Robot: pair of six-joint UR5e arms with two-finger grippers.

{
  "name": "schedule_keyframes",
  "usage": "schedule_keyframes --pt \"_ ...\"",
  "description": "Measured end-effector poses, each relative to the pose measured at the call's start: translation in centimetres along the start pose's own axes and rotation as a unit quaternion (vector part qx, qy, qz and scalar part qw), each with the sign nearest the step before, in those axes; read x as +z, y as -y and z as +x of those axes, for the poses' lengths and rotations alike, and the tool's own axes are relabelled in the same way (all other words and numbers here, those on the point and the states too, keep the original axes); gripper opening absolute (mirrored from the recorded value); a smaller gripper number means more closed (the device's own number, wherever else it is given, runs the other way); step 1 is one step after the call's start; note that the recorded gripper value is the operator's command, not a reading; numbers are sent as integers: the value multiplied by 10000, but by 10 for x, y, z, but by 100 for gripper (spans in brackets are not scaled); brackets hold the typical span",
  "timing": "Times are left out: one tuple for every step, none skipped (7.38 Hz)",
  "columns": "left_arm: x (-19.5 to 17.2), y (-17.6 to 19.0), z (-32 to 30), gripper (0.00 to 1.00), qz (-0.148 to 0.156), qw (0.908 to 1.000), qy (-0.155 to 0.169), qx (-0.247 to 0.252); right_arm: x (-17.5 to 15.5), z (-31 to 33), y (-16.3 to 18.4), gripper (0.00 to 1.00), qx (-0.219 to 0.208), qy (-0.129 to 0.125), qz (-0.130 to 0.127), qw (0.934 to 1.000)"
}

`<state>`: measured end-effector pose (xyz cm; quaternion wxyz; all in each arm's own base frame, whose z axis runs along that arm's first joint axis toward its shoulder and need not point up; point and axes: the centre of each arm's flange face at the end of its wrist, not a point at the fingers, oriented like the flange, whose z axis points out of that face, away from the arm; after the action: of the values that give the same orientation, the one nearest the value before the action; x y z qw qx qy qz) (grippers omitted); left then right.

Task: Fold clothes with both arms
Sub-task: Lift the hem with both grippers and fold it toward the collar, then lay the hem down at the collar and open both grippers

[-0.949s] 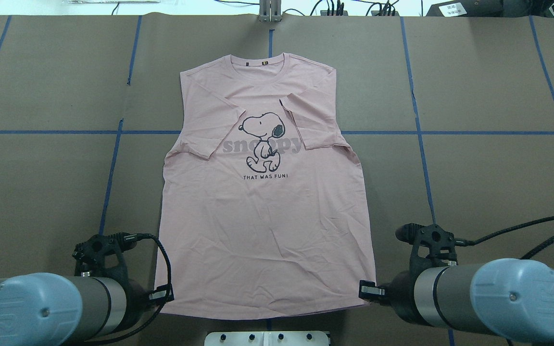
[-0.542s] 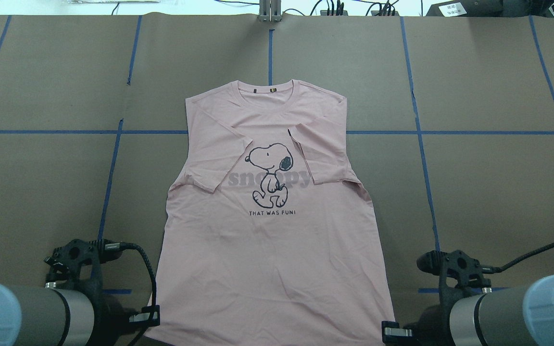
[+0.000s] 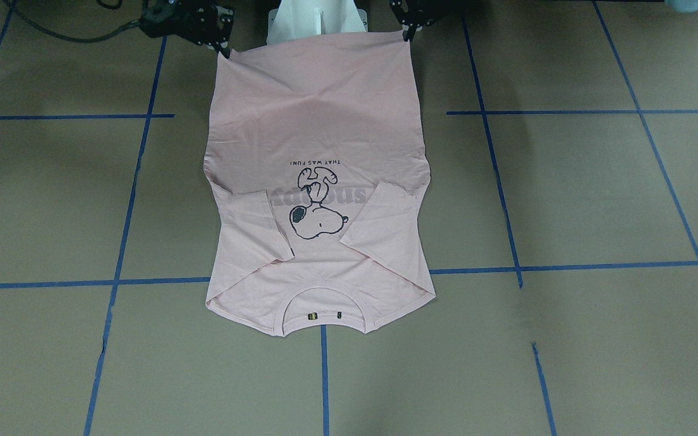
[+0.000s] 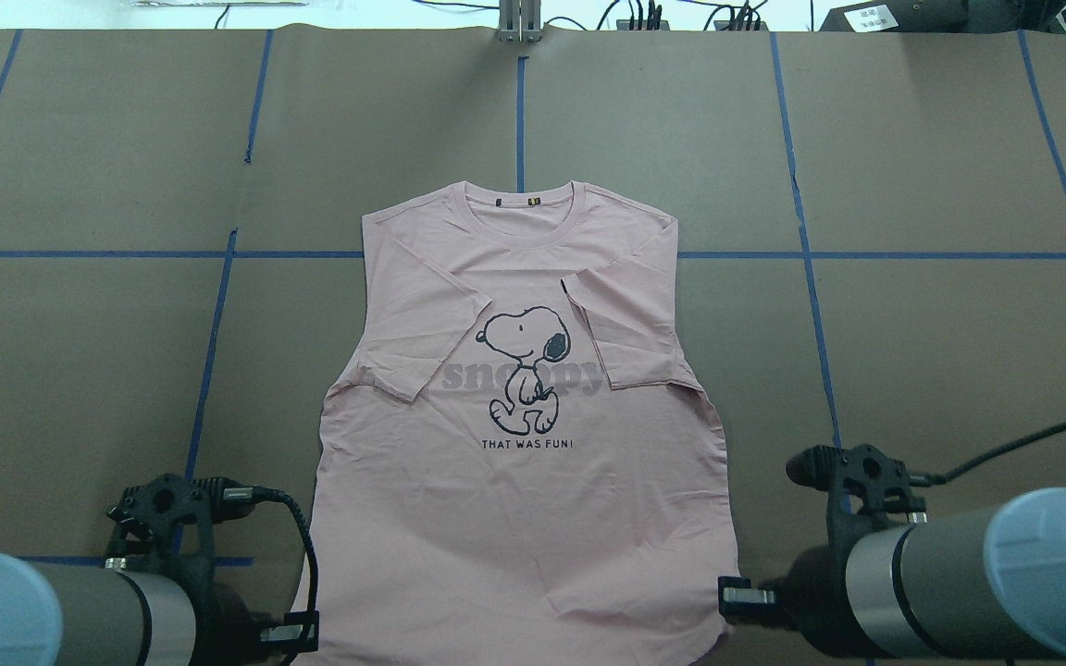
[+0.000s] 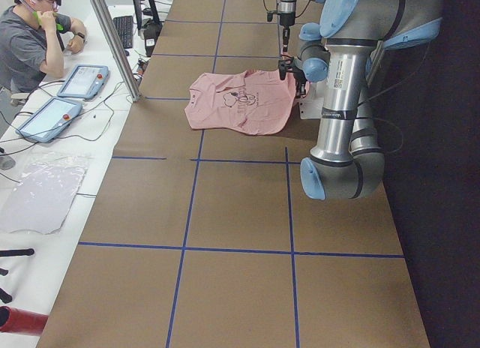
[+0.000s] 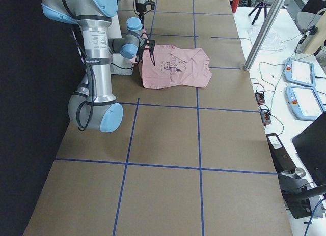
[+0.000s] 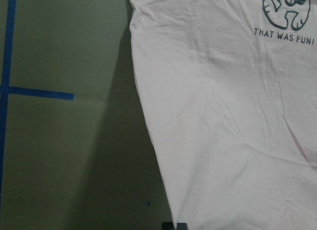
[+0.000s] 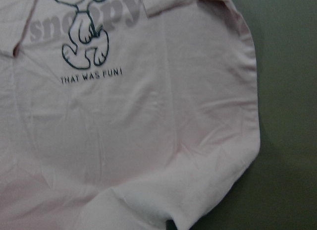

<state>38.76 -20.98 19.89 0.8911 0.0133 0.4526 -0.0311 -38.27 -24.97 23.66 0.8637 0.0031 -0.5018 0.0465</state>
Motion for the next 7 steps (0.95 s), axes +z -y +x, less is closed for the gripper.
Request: schedule_keyframes --pt "1 36 -2 0 323 9994 87 134 9 -8 50 0 -241 -71 407 9989" --pt "7 73 -6 0 596 9978 203 225 14 -10 103 0 -460 -228 773 9957" --pt "17 110 -11 0 847 9957 283 231 19 -10 154 0 -589 -424 1055 9918" --pt "26 147 -13 0 1068 9936 337 178 22 -10 195 0 -604 -595 1247 9886" --pt "36 189 -16 0 1274 9909 417 135 26 -13 229 0 -540 -731 1368 9864" --pt "47 234 -23 0 1433 9883 518 119 33 -14 256 0 -450 -858 1427 9850" --pt "66 278 -35 0 1559 9860 579 96 43 -13 275 0 -372 -953 1450 9841"
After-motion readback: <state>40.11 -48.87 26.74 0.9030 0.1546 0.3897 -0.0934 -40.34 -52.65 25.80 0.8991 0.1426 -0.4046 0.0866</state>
